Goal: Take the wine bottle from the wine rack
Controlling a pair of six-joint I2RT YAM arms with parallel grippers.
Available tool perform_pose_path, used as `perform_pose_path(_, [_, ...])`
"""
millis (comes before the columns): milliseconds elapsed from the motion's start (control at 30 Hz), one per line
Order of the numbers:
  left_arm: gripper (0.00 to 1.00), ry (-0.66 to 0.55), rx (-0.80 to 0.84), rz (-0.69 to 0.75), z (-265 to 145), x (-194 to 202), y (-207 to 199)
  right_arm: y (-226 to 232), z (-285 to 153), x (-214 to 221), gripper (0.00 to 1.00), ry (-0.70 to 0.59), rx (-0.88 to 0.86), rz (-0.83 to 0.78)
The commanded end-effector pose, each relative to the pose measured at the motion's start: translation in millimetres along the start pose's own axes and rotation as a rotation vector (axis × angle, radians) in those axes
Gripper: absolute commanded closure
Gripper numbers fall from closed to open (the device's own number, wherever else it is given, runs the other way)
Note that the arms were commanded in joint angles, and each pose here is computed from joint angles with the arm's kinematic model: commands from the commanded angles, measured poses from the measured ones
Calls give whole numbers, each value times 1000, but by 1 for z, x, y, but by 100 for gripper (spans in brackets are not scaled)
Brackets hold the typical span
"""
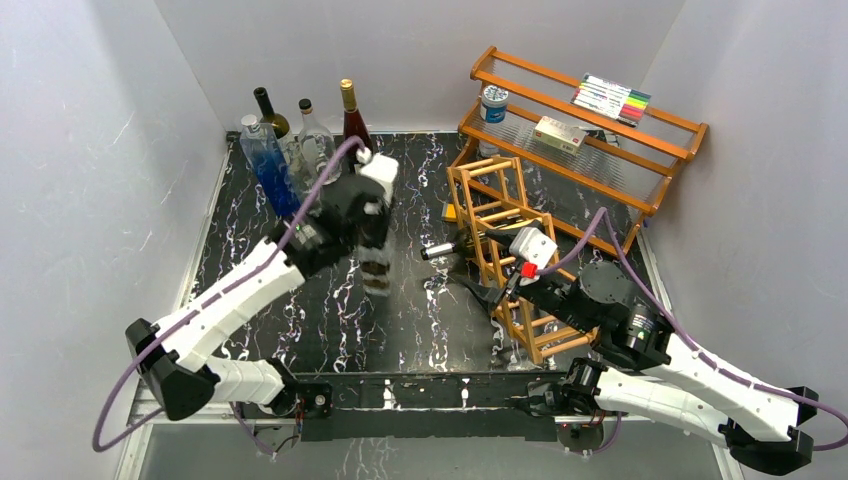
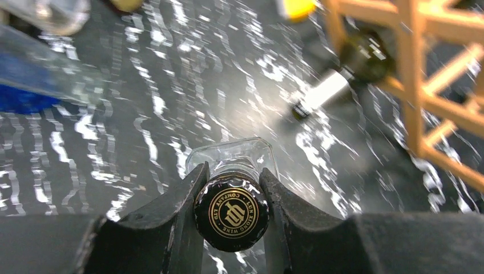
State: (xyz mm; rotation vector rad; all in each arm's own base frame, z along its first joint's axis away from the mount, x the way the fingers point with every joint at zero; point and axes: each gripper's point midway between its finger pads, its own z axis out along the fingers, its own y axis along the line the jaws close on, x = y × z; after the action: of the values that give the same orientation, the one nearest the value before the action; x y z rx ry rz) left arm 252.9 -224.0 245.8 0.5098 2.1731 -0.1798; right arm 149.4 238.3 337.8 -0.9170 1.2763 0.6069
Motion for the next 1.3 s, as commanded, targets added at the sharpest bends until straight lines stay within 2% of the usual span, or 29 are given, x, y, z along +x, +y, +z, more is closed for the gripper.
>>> perform_pose_path(0, [100,-254,-88,-64,-8,-100,66,-7,1,-10,2,-31,33,-5])
perform_pose_path(167, [100,-312,-109,-159,28,-140,123,-4,6,-6,2,-17,22,1])
perform_pose_path(433, [100,-308,-189,-222,85,-163,196,2,9,-1,2,0,-2,19])
perform_pose_path(900, [100,-256,-199,-204,128,-155,214,8,24,11,2,76,-21,32])
perform_pose_path(967, [84,-243,-194,-195,127,-152,213,8,26,13,2,86,-20,34])
perform_pose_path(1000, [71,-242,-188,-188,125,-151,211,7,27,14,2,91,-15,38])
perform_pose_path(1033, [51,-242,-173,-179,122,-148,208,6,28,14,2,96,-1,45])
perform_pose_path(1100, [23,-261,-163,-173,113,-149,205,1,30,15,2,107,26,55])
perform_pose_path(1133, [12,-277,-160,-170,104,-152,204,0,32,17,2,117,37,55])
perform_pose_path(1200, [2,-297,-150,-165,93,-155,200,-2,33,18,2,129,46,54])
perform_pose_path(1267, [2,-312,-144,-167,78,-158,198,-2,35,18,2,137,49,54])
